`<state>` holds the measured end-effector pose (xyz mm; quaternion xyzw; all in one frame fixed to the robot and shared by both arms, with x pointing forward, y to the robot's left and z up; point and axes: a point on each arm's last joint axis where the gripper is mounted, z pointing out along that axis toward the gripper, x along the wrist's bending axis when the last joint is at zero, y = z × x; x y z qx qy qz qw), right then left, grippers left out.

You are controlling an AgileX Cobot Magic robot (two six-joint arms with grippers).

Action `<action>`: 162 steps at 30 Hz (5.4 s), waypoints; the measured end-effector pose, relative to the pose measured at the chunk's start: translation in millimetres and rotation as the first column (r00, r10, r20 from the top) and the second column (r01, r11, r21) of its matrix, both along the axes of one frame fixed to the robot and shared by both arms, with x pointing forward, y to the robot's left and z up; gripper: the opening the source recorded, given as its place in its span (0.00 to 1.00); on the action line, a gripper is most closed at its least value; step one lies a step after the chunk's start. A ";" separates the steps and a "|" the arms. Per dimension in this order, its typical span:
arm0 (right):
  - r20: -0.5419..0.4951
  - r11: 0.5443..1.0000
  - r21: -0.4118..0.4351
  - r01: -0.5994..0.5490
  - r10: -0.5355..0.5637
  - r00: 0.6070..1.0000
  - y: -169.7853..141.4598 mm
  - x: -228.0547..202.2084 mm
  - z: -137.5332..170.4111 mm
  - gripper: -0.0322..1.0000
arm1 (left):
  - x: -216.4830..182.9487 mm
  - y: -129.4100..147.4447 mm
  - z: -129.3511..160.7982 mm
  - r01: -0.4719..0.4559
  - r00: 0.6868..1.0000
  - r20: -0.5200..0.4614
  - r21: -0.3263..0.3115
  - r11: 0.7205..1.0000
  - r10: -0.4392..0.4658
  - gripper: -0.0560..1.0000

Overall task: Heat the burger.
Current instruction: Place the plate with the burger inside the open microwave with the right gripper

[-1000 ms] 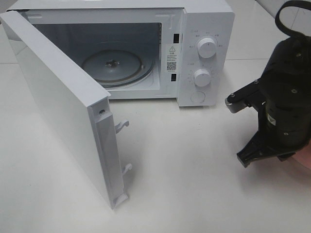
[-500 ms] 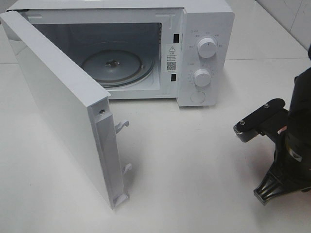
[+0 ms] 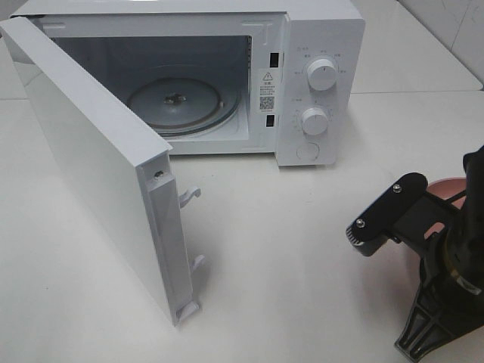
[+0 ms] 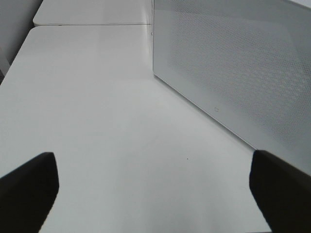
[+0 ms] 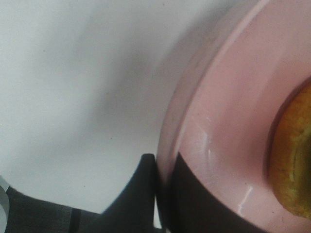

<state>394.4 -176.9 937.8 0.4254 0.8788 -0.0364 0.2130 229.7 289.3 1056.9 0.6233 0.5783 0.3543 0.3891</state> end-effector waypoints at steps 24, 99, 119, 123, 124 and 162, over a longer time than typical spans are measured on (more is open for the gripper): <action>-0.036 0.936 -0.057 -0.347 0.345 0.938 21.5 -15.1 0.3 0.07 | 0.0 0.0 0.0 0.000 1.000 0.000 0.000 1.000 0.000 0.99; 0.017 0.181 -0.206 -0.962 0.983 0.181 43.0 16.5 5.7 0.11 | 0.0 0.0 0.0 0.000 1.000 0.000 0.000 1.000 0.000 0.99; -0.026 0.082 -0.168 -0.982 0.996 0.087 31.4 23.9 3.3 0.11 | 0.0 0.0 0.0 0.000 1.000 0.000 0.000 1.000 0.000 0.99; -0.013 0.061 -0.164 -0.985 0.998 0.064 33.3 23.1 3.6 0.11 | 0.0 0.0 0.0 0.000 1.000 0.000 0.000 1.000 0.000 0.99; -0.013 0.061 -0.164 -0.985 0.998 0.064 33.3 23.1 3.6 0.11 | 0.0 0.0 0.0 0.000 1.000 0.000 0.000 1.000 0.000 0.99; 0.043 0.020 -0.286 -0.958 0.999 0.008 42.3 56.2 36.4 0.11 | 0.0 0.0 0.0 0.000 1.000 0.000 0.001 1.000 0.000 0.99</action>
